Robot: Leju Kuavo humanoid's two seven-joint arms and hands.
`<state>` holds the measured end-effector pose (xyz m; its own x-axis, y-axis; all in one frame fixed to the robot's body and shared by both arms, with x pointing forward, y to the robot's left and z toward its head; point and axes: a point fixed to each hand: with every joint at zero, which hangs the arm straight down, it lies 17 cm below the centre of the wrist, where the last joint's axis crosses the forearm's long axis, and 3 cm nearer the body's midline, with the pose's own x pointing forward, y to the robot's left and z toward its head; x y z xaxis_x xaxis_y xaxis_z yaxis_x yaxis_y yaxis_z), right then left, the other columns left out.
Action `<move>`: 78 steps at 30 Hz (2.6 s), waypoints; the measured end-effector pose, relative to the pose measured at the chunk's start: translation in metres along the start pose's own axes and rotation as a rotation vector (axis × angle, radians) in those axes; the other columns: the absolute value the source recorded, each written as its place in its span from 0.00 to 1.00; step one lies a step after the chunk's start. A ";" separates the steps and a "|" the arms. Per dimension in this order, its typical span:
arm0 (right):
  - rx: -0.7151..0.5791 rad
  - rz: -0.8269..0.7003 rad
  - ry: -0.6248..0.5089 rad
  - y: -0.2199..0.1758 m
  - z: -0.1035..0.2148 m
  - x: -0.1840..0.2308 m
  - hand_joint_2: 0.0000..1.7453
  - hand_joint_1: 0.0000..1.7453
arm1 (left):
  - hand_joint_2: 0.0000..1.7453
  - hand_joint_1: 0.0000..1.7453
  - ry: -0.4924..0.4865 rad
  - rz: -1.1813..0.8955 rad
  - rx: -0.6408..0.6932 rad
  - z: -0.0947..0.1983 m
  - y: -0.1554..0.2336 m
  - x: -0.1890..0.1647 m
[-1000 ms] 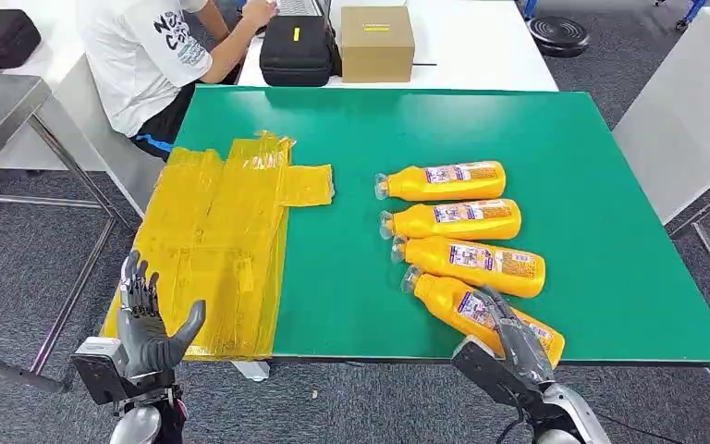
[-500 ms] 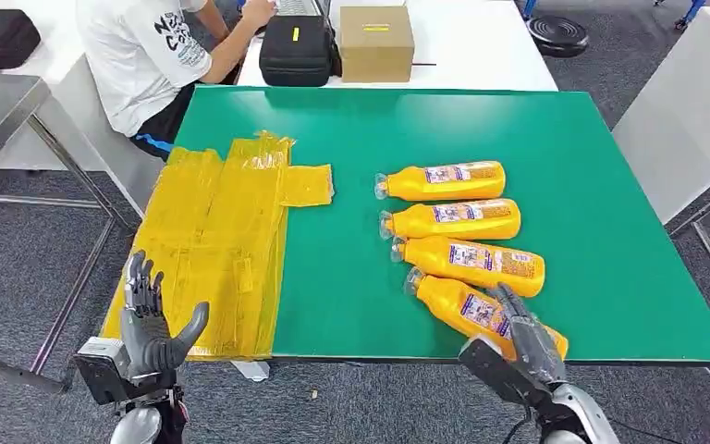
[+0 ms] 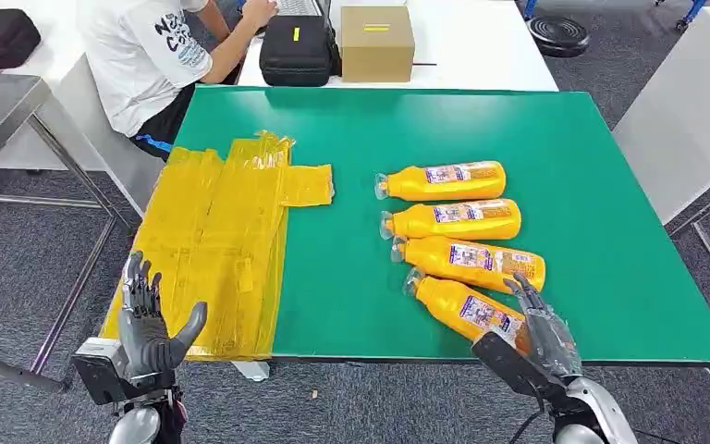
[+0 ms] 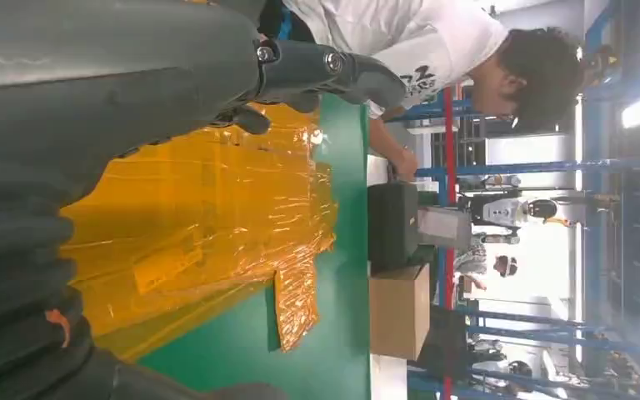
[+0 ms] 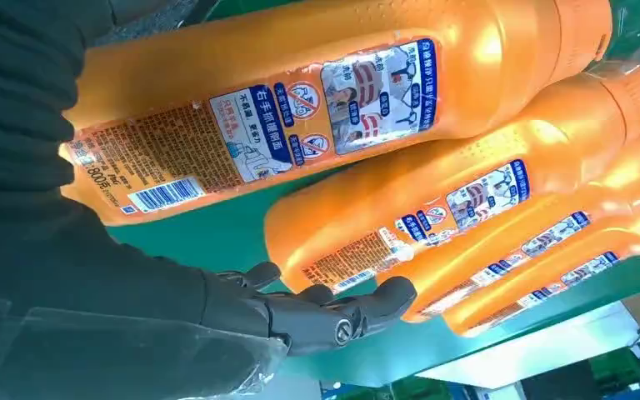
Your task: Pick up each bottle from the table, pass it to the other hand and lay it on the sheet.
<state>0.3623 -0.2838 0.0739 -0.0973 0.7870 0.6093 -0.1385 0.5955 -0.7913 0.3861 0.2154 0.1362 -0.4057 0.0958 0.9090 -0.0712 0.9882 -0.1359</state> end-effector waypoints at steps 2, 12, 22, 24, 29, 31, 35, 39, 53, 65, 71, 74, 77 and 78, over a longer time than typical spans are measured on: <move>-0.001 0.000 0.001 0.000 0.000 0.000 1.00 0.00 | 1.00 0.00 0.000 -0.001 0.001 0.000 0.000 0.000; -0.016 0.015 0.013 -0.009 0.000 -0.009 1.00 0.00 | 1.00 0.00 0.000 0.008 -0.005 0.000 -0.002 0.000; -0.006 0.010 0.107 -0.005 0.018 -0.036 1.00 0.00 | 1.00 0.00 0.016 0.001 0.005 0.004 0.001 -0.003; -0.006 0.017 0.117 -0.004 0.019 -0.038 1.00 0.00 | 1.00 0.00 0.019 -0.001 0.006 0.004 0.001 -0.004; -0.011 0.020 0.142 -0.006 0.018 -0.043 1.00 0.00 | 1.00 0.00 0.025 -0.002 0.005 0.004 0.001 -0.005; -0.007 0.020 0.150 -0.005 0.016 -0.045 1.00 0.00 | 1.00 0.00 0.028 -0.002 0.005 0.004 0.001 -0.006; 0.000 0.022 0.163 -0.001 0.016 -0.046 1.00 0.00 | 1.00 0.00 0.029 -0.005 0.006 0.004 0.001 -0.006; 0.000 0.019 0.165 0.002 0.017 -0.045 1.00 0.00 | 1.00 0.00 0.028 -0.007 0.006 0.004 0.001 -0.006; -0.004 0.009 0.200 0.000 0.013 -0.052 1.00 0.00 | 1.00 0.00 0.039 -0.006 0.013 0.004 0.005 -0.008; 0.021 0.010 0.257 0.003 0.017 -0.075 1.00 0.00 | 1.00 0.00 0.044 -0.008 0.017 0.006 0.007 -0.009; 0.025 0.014 0.286 0.004 0.019 -0.084 1.00 0.00 | 1.00 0.00 0.046 -0.008 0.017 0.006 0.007 -0.009; 0.037 0.021 0.305 0.005 0.019 -0.090 1.00 0.00 | 1.00 0.00 0.046 -0.008 0.016 0.006 0.007 -0.010; 0.052 0.033 0.326 0.009 0.020 -0.096 1.00 0.00 | 1.00 0.00 0.053 0.001 0.015 0.007 0.007 -0.011; 0.056 0.032 0.330 0.010 0.021 -0.098 1.00 0.00 | 1.00 0.00 0.055 0.003 0.015 0.007 0.007 -0.011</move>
<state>0.3502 -0.3585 0.0077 0.2210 0.8205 0.5271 -0.1951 0.5668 -0.8004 0.3836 0.2206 0.1220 -0.3549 0.1057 0.9289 -0.0837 0.9860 -0.1441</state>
